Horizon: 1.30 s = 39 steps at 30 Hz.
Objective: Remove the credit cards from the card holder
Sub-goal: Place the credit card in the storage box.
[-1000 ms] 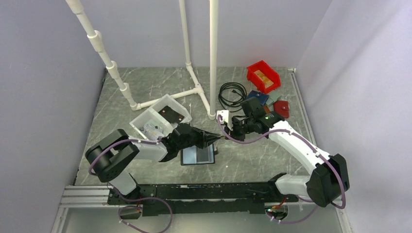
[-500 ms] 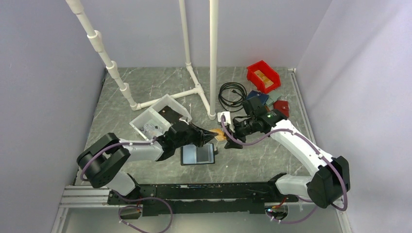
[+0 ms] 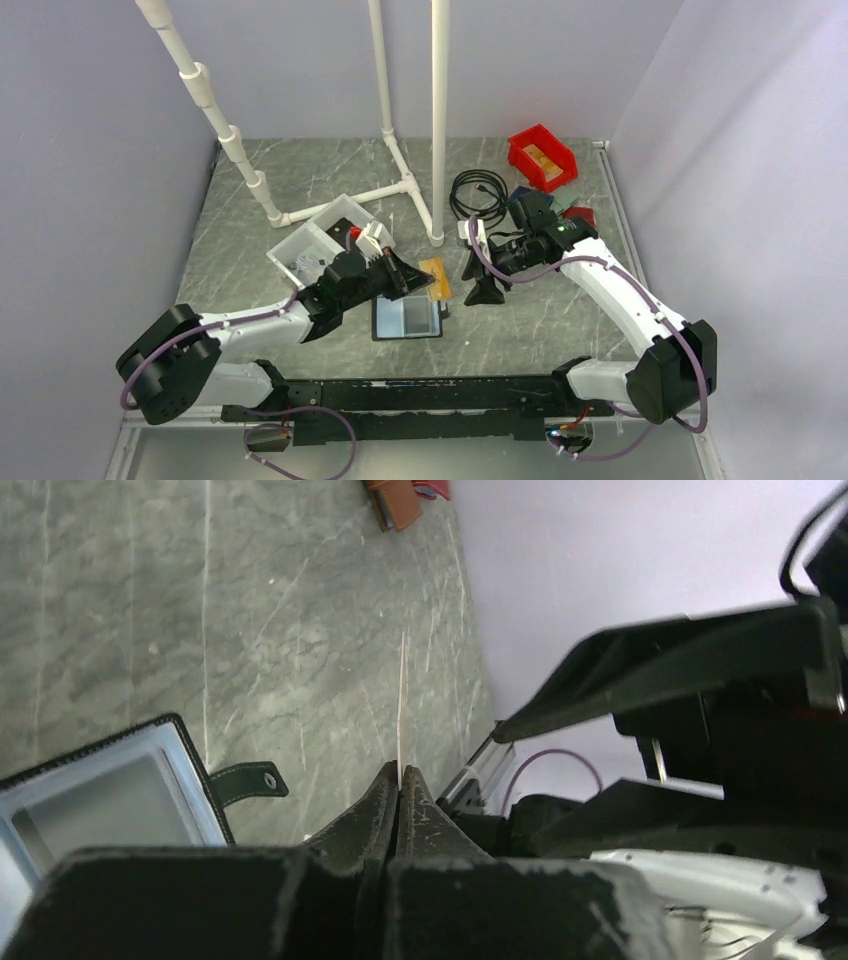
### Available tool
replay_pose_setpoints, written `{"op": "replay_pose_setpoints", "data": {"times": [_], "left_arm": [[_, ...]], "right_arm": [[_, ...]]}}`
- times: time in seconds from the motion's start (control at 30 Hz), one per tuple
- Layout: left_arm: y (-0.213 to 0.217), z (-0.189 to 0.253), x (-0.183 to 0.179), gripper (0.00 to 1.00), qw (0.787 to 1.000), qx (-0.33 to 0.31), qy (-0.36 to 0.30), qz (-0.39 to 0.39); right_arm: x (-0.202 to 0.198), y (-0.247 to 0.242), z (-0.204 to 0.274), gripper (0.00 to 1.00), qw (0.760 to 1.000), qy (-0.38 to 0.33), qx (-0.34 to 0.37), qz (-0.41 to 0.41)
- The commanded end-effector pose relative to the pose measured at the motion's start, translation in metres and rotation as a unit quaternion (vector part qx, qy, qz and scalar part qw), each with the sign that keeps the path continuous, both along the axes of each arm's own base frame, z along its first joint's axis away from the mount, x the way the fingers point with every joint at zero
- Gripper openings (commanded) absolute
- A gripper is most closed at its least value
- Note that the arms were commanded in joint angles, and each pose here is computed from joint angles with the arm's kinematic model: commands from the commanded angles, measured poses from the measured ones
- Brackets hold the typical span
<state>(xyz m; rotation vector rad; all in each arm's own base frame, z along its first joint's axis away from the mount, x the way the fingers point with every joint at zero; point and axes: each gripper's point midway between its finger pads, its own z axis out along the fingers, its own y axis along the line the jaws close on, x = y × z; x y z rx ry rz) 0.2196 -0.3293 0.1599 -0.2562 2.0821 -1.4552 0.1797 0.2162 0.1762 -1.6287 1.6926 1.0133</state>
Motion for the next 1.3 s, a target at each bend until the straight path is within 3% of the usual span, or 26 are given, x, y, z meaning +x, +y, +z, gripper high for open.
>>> {"op": "replay_pose_setpoints", "data": {"times": [0.0,0.17,0.53,1.27], "left_arm": [[0.005,0.014,-0.008,0.0,0.985,0.046,-0.154,-0.057],[0.007,0.03,-0.018,0.0,0.969,0.03,-0.23,-0.081],[0.002,0.051,-0.033,0.0,0.94,0.035,-0.322,-0.108],[-0.006,0.06,-0.044,0.0,0.908,0.095,-0.397,-0.095]], "right_arm": [[-0.001,0.006,0.021,0.61,0.999,0.001,0.041,0.017],[0.001,0.009,0.025,0.62,0.998,0.028,0.062,0.012],[-0.002,0.014,0.022,0.63,0.993,0.072,0.086,0.023],[-0.01,0.017,0.026,0.67,0.988,0.09,0.115,0.049]]}}
